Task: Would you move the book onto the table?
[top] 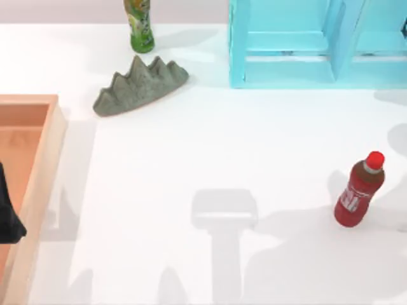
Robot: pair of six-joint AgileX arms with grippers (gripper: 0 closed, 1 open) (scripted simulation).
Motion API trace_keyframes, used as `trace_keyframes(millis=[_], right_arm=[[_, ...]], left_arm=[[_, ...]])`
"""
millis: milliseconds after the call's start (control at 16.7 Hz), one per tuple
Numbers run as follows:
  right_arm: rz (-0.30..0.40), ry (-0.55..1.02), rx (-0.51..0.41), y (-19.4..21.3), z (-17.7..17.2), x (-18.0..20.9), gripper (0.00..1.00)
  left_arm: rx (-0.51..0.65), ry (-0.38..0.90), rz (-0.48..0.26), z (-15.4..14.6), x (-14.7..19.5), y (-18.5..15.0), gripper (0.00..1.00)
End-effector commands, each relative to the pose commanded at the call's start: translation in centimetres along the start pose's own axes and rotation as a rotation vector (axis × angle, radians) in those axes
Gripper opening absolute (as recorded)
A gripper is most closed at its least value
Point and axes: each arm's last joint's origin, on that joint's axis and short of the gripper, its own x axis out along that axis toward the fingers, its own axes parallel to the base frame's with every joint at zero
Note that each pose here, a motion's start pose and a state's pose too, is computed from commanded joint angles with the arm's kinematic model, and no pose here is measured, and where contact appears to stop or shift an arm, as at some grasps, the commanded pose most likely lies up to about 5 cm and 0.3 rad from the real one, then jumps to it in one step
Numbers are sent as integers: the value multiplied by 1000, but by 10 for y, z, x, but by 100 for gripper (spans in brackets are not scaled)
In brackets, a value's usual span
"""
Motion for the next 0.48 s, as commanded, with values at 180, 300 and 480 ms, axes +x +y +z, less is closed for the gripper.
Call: trace_keyframes(millis=[180,300,480], right_arm=[[0,0,0,0,0,0,77],[0,0,0,0,0,0,62],[0,0,0,0,0,0,40]], left_arm=[[0,0,0,0,0,0,100],[0,0,0,0,0,0,100],[0,0,0,0,0,0,100]])
